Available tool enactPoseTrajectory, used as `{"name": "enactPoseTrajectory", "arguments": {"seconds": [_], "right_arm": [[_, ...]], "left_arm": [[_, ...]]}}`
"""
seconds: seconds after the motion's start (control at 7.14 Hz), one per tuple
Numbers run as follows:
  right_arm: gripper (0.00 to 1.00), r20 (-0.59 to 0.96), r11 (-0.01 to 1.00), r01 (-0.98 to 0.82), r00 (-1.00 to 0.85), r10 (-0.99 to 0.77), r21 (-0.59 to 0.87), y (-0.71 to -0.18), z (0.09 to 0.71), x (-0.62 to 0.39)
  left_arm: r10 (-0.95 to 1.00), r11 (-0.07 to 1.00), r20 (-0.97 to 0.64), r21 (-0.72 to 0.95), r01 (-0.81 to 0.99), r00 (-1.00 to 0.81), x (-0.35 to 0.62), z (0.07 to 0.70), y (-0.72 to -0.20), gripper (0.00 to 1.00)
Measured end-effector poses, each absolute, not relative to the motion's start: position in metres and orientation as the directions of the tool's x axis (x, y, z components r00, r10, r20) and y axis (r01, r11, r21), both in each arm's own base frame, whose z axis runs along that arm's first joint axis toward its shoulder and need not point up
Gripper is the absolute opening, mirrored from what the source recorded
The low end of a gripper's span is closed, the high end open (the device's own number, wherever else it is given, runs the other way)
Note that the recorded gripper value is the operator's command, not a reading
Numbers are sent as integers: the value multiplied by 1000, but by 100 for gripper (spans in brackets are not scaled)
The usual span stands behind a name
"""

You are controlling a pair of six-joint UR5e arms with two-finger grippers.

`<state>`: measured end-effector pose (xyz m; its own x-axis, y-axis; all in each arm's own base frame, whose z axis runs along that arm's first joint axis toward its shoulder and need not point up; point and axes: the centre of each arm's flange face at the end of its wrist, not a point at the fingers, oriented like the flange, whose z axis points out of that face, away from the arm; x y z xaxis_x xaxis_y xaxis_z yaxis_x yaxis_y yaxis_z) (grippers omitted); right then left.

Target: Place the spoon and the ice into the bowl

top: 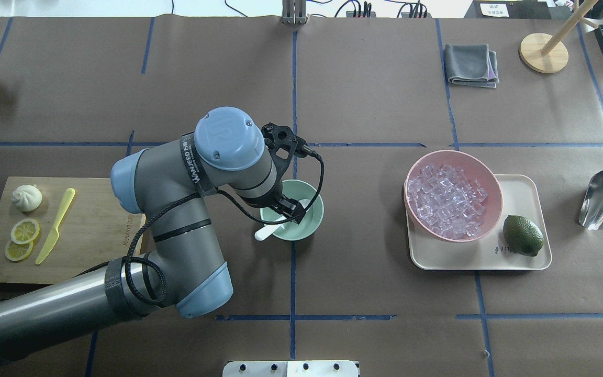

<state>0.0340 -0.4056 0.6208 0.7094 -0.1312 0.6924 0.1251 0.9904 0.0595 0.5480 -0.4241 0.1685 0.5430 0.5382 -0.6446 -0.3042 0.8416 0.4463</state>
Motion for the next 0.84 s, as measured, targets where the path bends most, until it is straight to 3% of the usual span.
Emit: {"name": "enactPoseTrajectory", "arguments": {"seconds": [0.56, 0.84], "right_arm": [[100, 707, 984, 122, 684, -180, 133, -412, 595, 31], [100, 714, 980, 123, 671, -198, 156, -413, 586, 29]], "left_arm": [[587, 810, -588, 427, -403, 556, 377, 278, -506, 100], [492, 870, -635, 354, -343, 595, 248, 360, -532, 100]]}}
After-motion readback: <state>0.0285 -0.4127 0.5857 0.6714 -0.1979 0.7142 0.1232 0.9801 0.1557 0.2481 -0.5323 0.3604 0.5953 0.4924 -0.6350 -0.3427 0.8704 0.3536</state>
